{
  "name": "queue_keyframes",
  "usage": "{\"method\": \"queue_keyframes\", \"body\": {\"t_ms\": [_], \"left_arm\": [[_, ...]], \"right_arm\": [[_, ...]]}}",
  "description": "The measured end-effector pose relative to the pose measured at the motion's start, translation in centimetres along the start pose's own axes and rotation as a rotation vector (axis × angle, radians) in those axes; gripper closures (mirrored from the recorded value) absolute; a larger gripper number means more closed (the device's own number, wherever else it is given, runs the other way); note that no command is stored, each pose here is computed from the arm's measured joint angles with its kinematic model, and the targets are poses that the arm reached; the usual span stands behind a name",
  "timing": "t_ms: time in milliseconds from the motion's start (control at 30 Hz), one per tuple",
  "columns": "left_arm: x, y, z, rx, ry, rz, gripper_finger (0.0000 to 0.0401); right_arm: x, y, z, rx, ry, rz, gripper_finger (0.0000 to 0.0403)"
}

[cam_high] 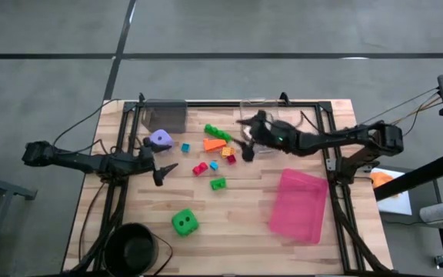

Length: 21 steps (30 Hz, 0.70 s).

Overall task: Pick & Place Toys
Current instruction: Put the purple die into the black bin

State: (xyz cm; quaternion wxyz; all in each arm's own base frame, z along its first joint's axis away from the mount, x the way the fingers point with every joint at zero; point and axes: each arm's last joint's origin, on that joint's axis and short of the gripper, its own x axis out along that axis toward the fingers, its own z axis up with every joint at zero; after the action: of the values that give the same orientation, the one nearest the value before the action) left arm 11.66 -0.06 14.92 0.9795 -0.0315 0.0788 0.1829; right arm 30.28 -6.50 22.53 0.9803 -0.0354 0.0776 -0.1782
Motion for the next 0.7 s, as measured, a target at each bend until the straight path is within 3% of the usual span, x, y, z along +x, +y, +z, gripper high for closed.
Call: {"method": "queue_keyframes", "body": {"t_ms": [100,167,367,700], "left_arm": [[0.0,-0.1,0.6,-0.013,-0.057,-0.015,0.0019],[0.0,-0.2,0.9,-0.026,-0.081,-0.041,0.0019],[-0.1,-0.4,1.4,-0.072,-0.118,-0.125,0.0019],[0.4,-1.1,4.1,-0.144,-0.107,-0.144,0.0019]], "right_arm": [[-0.9,1.9,-0.2,0.009,-0.236,0.167,0.0063],[-1.5,3.0,-0.9,0.013,-0.310,0.233,0.0063],[-2.8,6.0,-3.7,0.007,-0.245,0.319,0.0063],[-5.1,10.4,-5.1,-0.026,-0.217,0.409,0.0063]]}}
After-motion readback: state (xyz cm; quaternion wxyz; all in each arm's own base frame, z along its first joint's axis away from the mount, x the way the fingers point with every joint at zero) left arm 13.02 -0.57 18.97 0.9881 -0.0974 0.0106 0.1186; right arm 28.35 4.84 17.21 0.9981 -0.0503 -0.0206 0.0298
